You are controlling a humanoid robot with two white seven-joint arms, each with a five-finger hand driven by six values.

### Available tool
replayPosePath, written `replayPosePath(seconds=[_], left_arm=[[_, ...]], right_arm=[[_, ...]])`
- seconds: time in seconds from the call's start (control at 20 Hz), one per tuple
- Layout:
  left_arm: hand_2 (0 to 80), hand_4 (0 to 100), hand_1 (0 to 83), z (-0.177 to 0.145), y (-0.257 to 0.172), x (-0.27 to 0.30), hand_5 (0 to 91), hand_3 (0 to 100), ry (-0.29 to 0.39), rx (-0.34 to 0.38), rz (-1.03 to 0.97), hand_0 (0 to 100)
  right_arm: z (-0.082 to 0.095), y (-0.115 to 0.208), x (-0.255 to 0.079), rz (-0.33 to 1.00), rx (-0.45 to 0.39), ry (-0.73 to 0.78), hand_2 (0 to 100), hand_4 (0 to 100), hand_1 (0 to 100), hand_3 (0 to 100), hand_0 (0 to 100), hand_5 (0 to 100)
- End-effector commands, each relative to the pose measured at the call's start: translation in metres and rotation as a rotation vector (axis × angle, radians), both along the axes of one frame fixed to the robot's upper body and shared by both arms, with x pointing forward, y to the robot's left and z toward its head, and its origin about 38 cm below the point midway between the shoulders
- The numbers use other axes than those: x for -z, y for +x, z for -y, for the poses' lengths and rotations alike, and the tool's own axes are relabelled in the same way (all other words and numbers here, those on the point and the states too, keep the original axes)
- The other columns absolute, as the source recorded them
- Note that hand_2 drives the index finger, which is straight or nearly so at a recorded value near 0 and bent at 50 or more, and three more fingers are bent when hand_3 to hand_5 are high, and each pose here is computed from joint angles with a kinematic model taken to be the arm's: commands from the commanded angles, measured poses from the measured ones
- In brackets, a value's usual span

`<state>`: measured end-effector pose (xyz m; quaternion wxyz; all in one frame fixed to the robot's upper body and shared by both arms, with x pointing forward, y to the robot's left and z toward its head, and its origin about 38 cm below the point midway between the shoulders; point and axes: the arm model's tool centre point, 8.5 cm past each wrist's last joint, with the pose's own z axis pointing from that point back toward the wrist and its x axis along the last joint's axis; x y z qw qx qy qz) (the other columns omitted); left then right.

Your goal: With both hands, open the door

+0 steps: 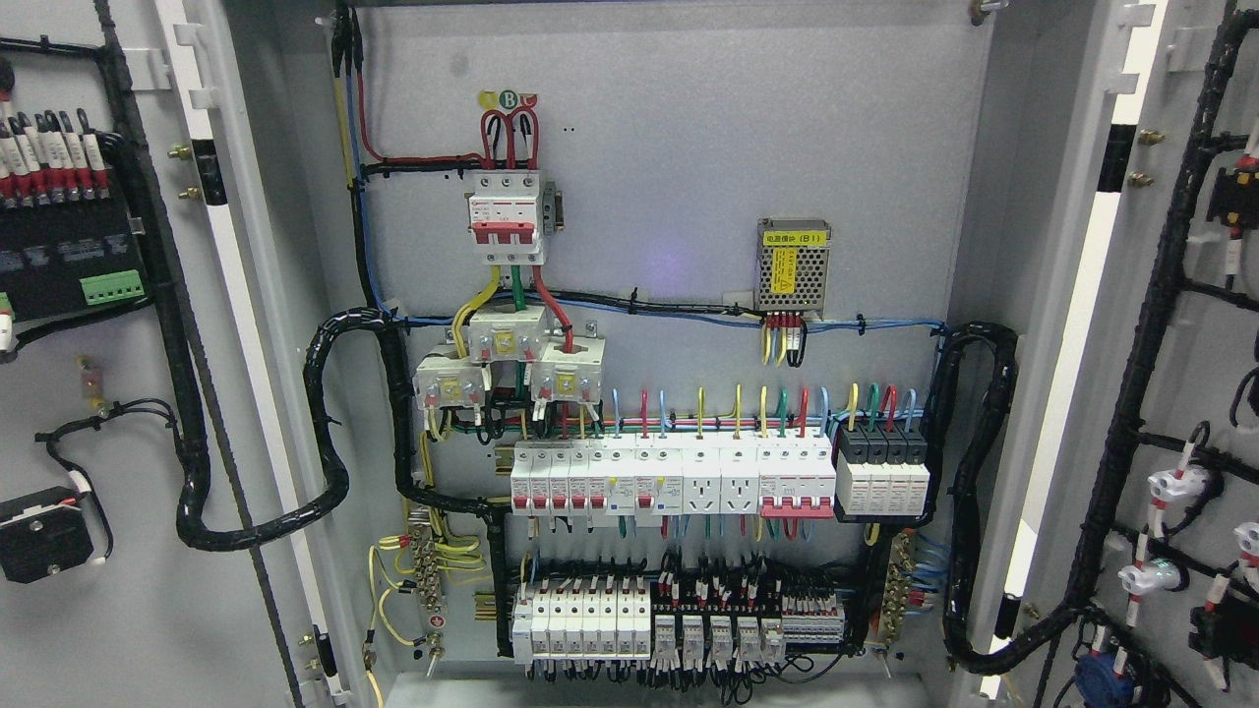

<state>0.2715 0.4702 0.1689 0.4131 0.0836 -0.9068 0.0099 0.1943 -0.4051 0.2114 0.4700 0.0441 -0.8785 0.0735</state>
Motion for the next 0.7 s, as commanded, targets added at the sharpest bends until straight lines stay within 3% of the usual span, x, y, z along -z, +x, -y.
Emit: replayPosePath(seconds=[0.0, 0.3, 0.65], left_arm=[[0.0, 3, 0.0, 0.069, -0.018, -0.015, 0.0, 0, 0.021, 0.180, 0.180, 0], [0.0, 3, 0.0, 0.118, -0.026, 0.001, 0.0, 0, 0.037, 0.315, 0.134, 0], [0.0, 3, 0.0, 0.171, -0.037, 0.031, 0.0, 0, 0.055, 0.395, 0.070, 0]], right_arm=[[0.003, -0.003, 0.000, 0.004, 0.014, 0.006, 0, 0, 0, 0, 23, 0], [-0.009, -0.002, 0.001, 0.011, -0.025, 0.015, 0, 0, 0, 0, 23, 0], [-0.034, 0.007, 0.004, 0.010, -0.120, 0.038, 0, 0, 0, 0, 23, 0]])
